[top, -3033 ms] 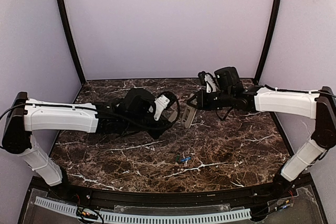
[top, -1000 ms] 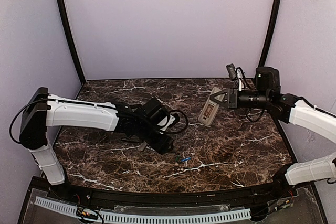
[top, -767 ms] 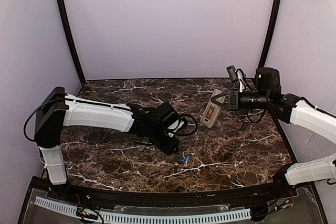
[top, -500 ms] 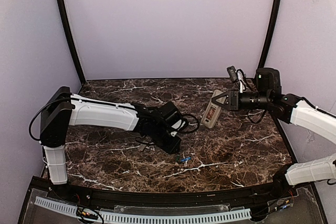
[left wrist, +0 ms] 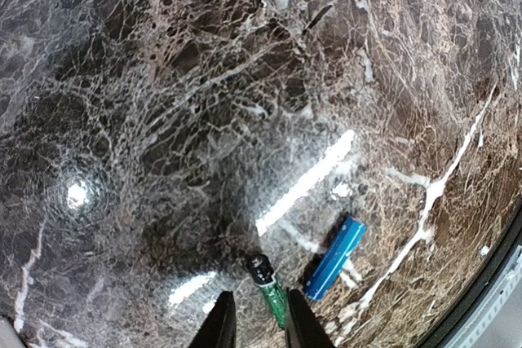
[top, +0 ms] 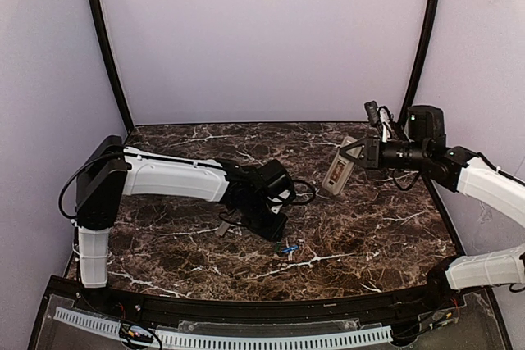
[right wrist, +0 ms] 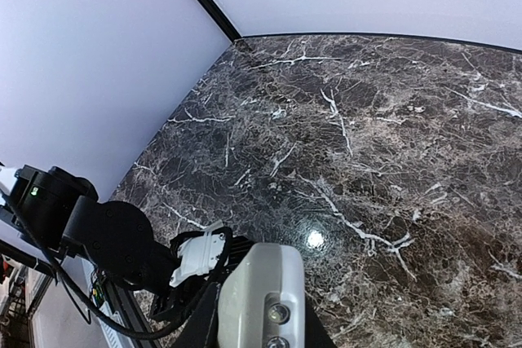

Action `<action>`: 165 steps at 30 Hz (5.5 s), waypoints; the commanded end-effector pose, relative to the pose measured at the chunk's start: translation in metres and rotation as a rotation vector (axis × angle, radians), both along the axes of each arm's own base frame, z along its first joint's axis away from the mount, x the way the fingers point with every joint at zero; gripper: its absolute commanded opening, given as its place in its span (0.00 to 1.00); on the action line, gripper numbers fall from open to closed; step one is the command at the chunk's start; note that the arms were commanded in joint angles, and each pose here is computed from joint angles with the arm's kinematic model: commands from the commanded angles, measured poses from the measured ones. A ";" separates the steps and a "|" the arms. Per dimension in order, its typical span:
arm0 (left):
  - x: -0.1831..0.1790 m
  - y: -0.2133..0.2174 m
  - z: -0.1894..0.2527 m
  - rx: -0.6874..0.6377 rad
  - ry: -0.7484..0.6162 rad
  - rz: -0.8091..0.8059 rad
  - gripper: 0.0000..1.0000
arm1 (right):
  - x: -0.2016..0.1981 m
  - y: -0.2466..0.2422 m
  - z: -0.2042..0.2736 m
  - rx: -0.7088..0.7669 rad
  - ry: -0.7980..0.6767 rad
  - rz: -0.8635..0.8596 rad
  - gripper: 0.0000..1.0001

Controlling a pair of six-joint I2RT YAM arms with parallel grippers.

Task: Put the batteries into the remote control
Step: Move the battery to the center of the board, then pick up the battery from the center of the board, then load the battery into the battery compartment.

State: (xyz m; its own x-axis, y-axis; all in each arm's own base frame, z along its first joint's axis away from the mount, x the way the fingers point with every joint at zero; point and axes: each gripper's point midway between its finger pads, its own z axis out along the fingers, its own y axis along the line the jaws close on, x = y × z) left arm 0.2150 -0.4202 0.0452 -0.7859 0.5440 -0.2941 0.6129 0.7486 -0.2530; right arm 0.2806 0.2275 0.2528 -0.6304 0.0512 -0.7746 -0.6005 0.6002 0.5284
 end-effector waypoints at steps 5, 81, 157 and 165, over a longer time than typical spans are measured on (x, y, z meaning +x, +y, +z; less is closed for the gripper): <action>-0.001 0.005 -0.008 0.073 0.027 0.007 0.22 | -0.001 -0.005 0.002 0.013 -0.002 -0.011 0.00; -0.028 0.087 -0.028 0.488 0.099 -0.150 0.11 | -0.002 -0.003 -0.013 0.012 0.026 0.011 0.00; 0.015 -0.060 0.197 -0.500 -0.578 -0.222 0.00 | -0.033 0.071 0.032 0.380 0.050 0.177 0.00; 0.004 -0.055 0.177 -0.449 -0.474 -0.244 0.00 | -0.034 0.067 0.046 0.382 -0.012 0.185 0.00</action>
